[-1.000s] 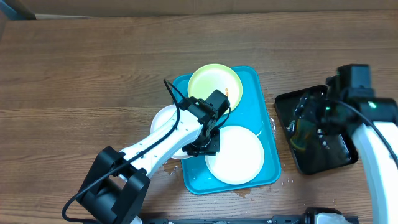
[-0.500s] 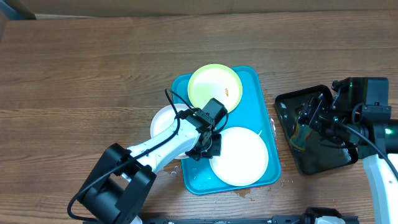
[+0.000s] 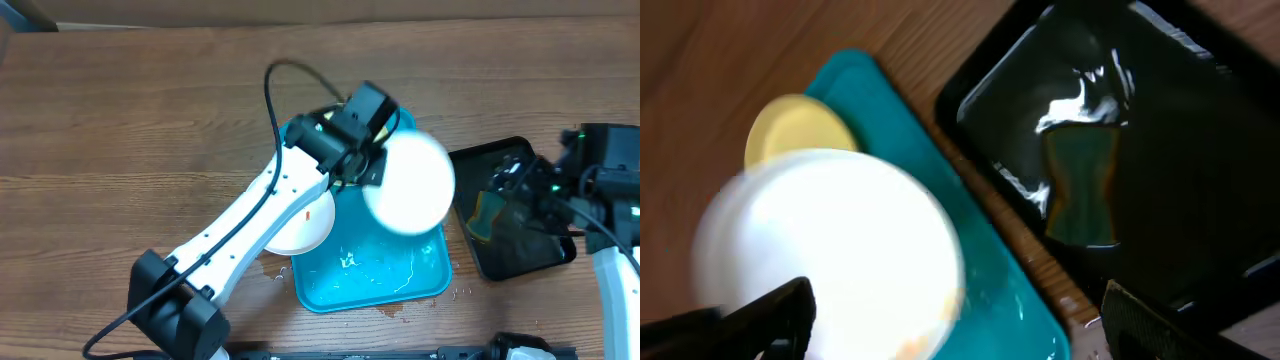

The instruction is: Clean dirty plates on tray and stack at the side

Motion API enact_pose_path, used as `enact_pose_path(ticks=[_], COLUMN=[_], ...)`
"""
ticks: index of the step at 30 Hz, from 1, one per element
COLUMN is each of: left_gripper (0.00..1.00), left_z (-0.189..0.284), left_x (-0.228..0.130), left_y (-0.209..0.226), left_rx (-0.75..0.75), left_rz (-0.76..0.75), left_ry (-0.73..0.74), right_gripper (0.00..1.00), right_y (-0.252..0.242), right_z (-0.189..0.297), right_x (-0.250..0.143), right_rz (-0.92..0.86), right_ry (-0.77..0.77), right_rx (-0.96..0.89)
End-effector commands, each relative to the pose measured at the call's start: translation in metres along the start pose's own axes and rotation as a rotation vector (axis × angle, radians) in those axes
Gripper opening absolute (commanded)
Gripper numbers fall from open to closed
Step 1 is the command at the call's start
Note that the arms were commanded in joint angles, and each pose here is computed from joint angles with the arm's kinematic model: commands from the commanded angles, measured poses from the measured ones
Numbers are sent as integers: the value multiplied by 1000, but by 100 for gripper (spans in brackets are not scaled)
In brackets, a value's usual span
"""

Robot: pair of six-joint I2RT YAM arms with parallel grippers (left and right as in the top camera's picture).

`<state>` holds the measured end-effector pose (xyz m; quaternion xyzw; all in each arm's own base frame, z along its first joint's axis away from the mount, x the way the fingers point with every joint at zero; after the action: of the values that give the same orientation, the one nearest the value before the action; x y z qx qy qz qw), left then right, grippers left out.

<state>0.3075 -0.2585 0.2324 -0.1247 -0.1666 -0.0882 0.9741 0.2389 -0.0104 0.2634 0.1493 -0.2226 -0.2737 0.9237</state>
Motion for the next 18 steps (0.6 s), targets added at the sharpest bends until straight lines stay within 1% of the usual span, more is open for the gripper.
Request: enact_pose_path(ticks=[1, 4, 5, 7, 9, 10, 13, 14, 16, 18], left_gripper=[4, 4, 4, 4, 4, 4, 4, 4, 4, 4], left_z=[36, 46, 45, 40, 31, 19, 0, -6, -14, -19], left_x=[35, 52, 59, 66, 70, 69, 58, 53, 44, 36], left_y=[-16, -32, -41, -57, -74, -96, -124, -132, -143, -153], left_rx=[37, 30, 43, 58, 74, 107, 238, 305, 412, 470], left_rz=[-64, -95, -103, -135, -187, -280, -444, -505, -565, -621], left_ry=[-221, -357, -418, -498, -556, -610, -675, -696, -728, -743], right_gripper=[94, 95, 95, 95, 95, 95, 95, 95, 95, 95], right_y=[-29, -54, -65, -75, -81, -83, -83, -83, -83, -83], right_z=[14, 23, 28, 34, 37, 38, 38, 38, 38, 38], right_x=[19, 28, 31, 31, 31, 31, 31, 31, 31, 32], right_rz=[-176, -300, -364, -432, -470, -481, -480, -480, -480, -480], right_ry=[-93, -116, -121, -121, -124, -127, -127, -127, -127, -128], right_rx=[-62, -46, -22, 6, 20, 22, 22, 22, 21, 22])
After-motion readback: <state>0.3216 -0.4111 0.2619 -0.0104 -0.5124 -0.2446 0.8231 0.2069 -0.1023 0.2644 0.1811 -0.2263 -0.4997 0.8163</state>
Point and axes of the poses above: each gripper's point midway between its finger pads, its own z axis back along the fingers, its own y axis along the line the jaws close on, x = y × z, the point moved 6 cm from there along z, back along the fingers, and after that the axes turned 3 degrees about z, right-handed, at the moved point
